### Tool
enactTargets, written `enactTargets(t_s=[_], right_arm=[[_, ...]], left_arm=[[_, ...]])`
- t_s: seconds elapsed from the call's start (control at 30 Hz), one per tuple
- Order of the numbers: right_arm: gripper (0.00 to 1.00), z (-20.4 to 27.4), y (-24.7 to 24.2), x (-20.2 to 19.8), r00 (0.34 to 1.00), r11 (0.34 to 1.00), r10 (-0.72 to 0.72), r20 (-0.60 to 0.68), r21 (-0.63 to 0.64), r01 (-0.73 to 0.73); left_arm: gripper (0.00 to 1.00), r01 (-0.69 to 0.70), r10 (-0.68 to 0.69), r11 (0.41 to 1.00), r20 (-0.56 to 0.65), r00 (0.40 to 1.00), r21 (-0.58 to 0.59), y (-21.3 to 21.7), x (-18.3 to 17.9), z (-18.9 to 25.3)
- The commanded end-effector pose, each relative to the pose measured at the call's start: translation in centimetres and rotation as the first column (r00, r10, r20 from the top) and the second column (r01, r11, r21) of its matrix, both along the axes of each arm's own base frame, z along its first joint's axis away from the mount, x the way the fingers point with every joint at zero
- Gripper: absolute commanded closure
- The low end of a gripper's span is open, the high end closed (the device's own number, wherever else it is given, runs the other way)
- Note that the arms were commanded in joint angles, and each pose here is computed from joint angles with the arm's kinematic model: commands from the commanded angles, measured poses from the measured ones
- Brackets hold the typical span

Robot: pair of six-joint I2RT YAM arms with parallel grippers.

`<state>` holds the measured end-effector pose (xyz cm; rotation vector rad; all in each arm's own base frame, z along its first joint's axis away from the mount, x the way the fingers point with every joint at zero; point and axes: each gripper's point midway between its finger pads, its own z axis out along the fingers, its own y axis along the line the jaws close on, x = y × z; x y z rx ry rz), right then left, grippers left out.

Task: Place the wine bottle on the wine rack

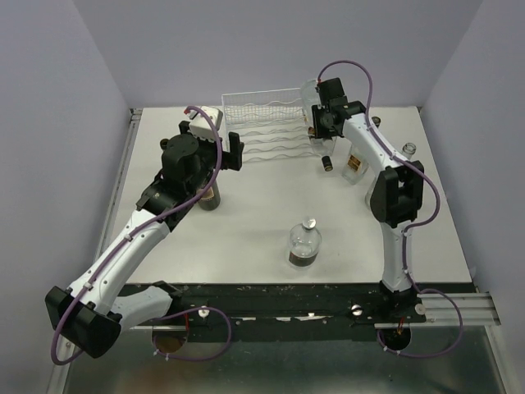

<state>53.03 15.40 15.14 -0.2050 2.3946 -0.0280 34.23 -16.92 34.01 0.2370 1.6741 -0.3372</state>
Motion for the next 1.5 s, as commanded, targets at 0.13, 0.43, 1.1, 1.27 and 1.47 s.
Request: enactTargets(t_s=[0.13,0.43,1.1,1.27,1.47], right_arm=[[0.88,6.3,0.9,5.2,0.967,0.997,-0.065,0.247,0.048,0.055],[0.31,5.5,-0.3,4.4,0.969,0.993,-0.12,0.216,0.019,0.118],[0.13,18.5,2.2,-8.2,0.958,0.952,0.159,0.24,0.219,-0.213],[0.13,19.4,3.4,-14.2,0.935,0.915,0.305,0.179,0.218,-0.34],[0.12,18.3,5.0,-21.9,0.869,0.857,0.487,0.093,0.141,-0.495]], left_arm=[[0.01,-0.043,0.043,0.999,-0.014,0.999,0.005,0.7,0.7,-0.1],[0.01,-0.034,0.034,0.999,-0.017,0.999,0.002,0.6,0.8,-0.1],[0.01,0.029,-0.029,1.0,0.052,0.998,-0.002,0.0,0.2,2.1],[0.01,0.036,-0.036,0.999,0.089,0.995,-0.002,-0.1,0.2,3.1],[0.01,0.024,-0.022,1.0,0.122,0.992,-0.013,0.3,0.0,4.3]])
